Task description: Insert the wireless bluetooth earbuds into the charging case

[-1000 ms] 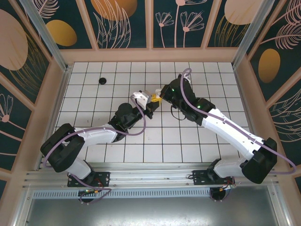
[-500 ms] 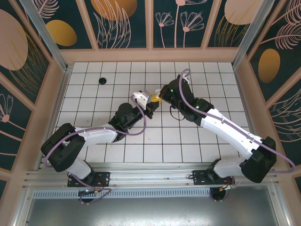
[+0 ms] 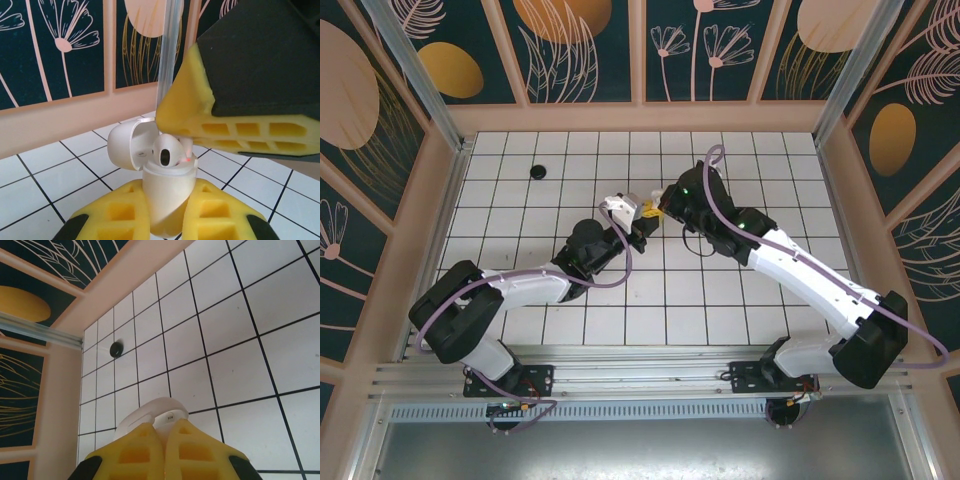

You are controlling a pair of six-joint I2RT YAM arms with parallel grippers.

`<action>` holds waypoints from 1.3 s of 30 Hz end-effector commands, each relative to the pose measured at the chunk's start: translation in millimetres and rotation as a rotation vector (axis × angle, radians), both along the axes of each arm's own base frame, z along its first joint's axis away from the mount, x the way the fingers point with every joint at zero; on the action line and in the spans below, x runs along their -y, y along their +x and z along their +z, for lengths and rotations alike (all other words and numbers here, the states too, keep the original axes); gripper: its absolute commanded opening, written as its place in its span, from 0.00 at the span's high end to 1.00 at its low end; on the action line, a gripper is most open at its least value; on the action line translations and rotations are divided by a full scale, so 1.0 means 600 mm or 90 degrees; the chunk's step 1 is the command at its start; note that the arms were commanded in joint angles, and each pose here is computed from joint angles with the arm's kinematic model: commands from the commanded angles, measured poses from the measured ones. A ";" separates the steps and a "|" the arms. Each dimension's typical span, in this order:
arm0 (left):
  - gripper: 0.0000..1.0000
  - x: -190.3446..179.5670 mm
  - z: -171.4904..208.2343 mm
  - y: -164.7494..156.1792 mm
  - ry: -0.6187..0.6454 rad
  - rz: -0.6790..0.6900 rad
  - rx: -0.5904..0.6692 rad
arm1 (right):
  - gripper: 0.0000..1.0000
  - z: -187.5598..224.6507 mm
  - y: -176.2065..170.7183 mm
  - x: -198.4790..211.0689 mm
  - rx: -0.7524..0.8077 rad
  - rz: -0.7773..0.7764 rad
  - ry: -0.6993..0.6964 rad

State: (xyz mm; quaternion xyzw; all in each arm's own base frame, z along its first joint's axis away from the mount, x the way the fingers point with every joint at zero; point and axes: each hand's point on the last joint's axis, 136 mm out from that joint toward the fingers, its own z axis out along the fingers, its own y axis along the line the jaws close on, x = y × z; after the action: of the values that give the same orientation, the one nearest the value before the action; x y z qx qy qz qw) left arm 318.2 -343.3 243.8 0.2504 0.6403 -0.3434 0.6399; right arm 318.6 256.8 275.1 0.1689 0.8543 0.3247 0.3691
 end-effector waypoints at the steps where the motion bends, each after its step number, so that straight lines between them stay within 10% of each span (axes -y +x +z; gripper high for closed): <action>1: 1.00 0.004 0.040 -0.002 -0.043 -0.005 0.041 | 0.96 -0.005 -0.020 -0.009 -0.033 0.043 0.018; 10: 1.00 0.006 0.043 -0.003 -0.040 -0.009 0.046 | 0.83 -0.046 -0.025 -0.019 -0.077 0.065 -0.014; 22: 1.00 0.011 0.041 -0.018 -0.058 -0.044 0.023 | 0.58 0.066 -0.020 0.030 0.048 0.024 -0.041; 39: 1.00 0.028 0.067 -0.110 -0.038 -0.317 -0.016 | 0.72 0.078 -0.018 0.039 0.037 0.249 0.071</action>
State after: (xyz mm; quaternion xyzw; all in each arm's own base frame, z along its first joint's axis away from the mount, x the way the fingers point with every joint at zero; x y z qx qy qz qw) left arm 271.7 -354.0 263.5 0.3420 0.5893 -0.4761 0.5560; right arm 321.4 207.6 330.7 0.0700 0.8442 0.3822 0.3693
